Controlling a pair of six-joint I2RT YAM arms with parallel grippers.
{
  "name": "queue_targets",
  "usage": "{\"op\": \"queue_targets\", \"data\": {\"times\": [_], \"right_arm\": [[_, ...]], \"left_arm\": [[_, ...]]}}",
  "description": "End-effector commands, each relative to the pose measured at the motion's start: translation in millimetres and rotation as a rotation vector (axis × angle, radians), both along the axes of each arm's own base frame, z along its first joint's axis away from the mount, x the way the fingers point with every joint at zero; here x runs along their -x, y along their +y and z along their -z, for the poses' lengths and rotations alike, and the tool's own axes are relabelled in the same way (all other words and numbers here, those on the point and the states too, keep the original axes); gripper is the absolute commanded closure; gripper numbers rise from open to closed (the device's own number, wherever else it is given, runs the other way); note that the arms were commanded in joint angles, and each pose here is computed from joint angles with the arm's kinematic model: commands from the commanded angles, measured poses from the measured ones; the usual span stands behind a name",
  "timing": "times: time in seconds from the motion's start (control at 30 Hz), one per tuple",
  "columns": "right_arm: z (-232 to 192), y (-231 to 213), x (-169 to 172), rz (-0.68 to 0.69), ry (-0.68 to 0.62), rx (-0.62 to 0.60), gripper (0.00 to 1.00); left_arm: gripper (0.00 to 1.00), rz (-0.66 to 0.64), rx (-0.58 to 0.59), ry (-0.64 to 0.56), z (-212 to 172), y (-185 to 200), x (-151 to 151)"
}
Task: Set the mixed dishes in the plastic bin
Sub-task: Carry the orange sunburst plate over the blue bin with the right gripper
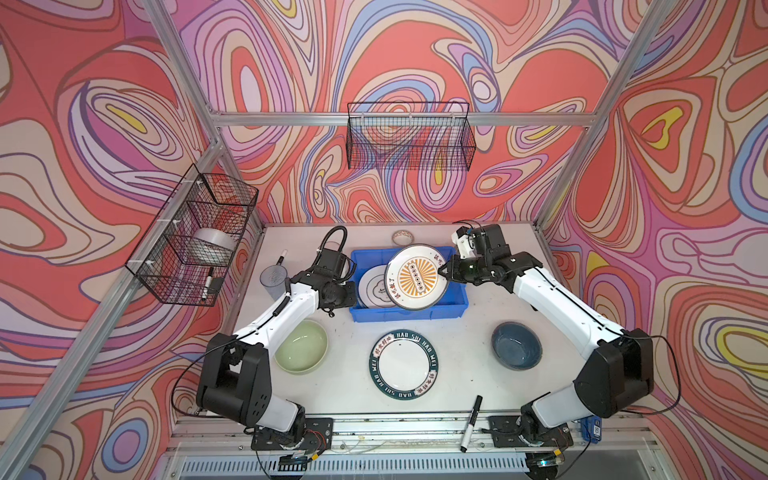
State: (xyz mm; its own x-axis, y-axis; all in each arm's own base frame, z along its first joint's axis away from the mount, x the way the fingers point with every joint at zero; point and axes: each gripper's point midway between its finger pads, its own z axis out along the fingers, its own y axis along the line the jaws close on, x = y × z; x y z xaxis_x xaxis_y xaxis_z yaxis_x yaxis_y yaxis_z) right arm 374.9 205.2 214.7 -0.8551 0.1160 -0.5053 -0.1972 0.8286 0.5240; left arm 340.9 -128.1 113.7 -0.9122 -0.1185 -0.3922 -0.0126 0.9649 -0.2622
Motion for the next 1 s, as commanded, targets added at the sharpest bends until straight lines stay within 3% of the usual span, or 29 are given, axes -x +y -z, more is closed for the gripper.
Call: {"op": "queue_targets", "data": {"times": [0.0,0.53,0.97], "right_arm": [[-17.6,6.0,-21.7,0.0,-0.081,-0.021,1.0],[42.1,37.4,-58.9,-0.046,0.007,-0.091,1.0],[74.1,56.3,-58.2,-0.087,0.074,-0.142,1.0]], "left_arm": [[0.64,0.006,-0.018,-0.008,3.1,1.5,-8.1],[0.79,0.006,0.0,0.02,12.4,-2.5,-8.1],[0.84,-0.005,0.01,0.016,11.6,-3.0,-7.2]]}}
